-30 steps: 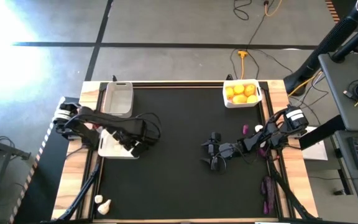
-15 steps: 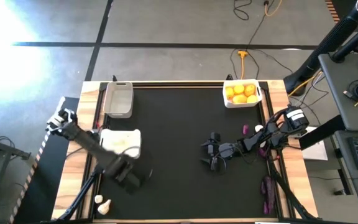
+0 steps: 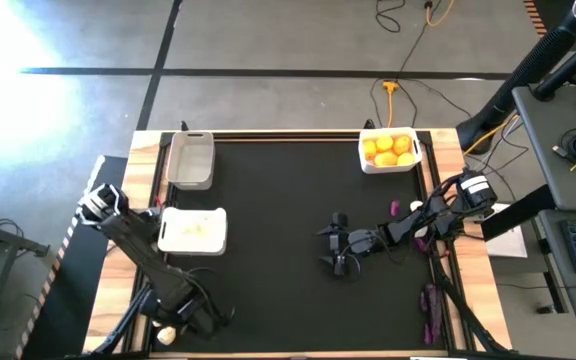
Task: Sort produce into baskets
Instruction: Put the white garlic into the bottom white bin
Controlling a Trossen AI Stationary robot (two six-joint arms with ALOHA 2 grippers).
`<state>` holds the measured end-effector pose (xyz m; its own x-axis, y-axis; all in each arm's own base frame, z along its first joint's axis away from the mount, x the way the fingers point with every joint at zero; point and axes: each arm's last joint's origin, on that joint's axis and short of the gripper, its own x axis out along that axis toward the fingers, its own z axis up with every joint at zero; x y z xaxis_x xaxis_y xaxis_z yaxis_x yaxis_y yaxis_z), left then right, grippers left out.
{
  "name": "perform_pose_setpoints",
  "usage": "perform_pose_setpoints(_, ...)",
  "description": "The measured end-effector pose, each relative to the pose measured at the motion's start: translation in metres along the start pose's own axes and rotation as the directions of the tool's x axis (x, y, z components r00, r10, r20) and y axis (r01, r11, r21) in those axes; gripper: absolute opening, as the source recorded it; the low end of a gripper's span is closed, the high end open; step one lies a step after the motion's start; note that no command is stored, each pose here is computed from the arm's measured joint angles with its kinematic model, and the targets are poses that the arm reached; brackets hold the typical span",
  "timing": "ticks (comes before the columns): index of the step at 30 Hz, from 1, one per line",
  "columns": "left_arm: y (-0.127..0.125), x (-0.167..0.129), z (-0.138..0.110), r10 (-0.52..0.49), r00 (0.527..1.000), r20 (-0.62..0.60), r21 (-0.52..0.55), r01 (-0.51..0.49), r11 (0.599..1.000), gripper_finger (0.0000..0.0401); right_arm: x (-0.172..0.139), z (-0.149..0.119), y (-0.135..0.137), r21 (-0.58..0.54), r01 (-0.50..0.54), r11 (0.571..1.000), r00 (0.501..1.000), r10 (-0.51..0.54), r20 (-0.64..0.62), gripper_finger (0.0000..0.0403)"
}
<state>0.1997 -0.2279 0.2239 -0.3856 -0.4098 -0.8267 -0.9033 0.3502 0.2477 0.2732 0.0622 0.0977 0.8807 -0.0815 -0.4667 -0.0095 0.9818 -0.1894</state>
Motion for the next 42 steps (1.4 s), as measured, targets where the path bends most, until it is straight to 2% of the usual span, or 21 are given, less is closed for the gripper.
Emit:
perform_pose_setpoints(4,-0.006,0.019,0.009,0.056,0.997,-0.048,0.003,-0.056,0.998,0.0222,0.000,0.001,0.000,-0.023,-0.001,1.000,1.000,0.001,0.004,0.0325)
perform_pose_setpoints(6,-0.008,0.026,0.012,0.088,0.994,-0.068,0.035,-0.085,0.996,0.0224,0.001,0.002,0.001,-0.039,-0.033,0.999,0.999,0.033,0.007,0.0325)
perform_pose_setpoints(13,-0.009,0.049,0.025,0.148,0.987,-0.068,0.094,-0.141,0.986,0.0190,0.006,0.002,0.001,-0.036,-0.150,0.988,0.987,0.151,0.049,0.0325)
perform_pose_setpoints(22,-0.007,0.067,0.030,0.142,0.984,-0.106,0.085,-0.133,0.987,0.0172,0.015,-0.006,0.003,-0.036,-0.158,0.987,0.987,0.159,0.019,0.0325)
perform_pose_setpoints(28,-0.006,0.073,0.024,0.131,0.987,-0.096,0.067,-0.125,0.990,0.0197,0.027,-0.007,0.007,-0.026,-0.163,0.986,0.987,0.163,0.006,0.0325)
perform_pose_setpoints(33,-0.013,0.092,0.023,0.135,0.987,-0.093,0.094,-0.126,0.988,0.0233,0.034,-0.008,0.009,-0.023,-0.165,0.986,0.986,0.165,0.005,0.0325)
perform_pose_setpoints(36,-0.014,0.108,0.026,0.184,0.980,-0.071,0.137,-0.173,0.975,0.0240,0.034,-0.007,0.009,-0.024,-0.165,0.986,0.986,0.165,0.003,0.0325)
perform_pose_setpoints(42,-0.018,0.132,0.033,0.312,0.937,-0.157,0.221,-0.275,0.936,0.0226,0.033,-0.007,0.008,-0.038,-0.164,0.986,0.986,0.164,0.000,0.0325)
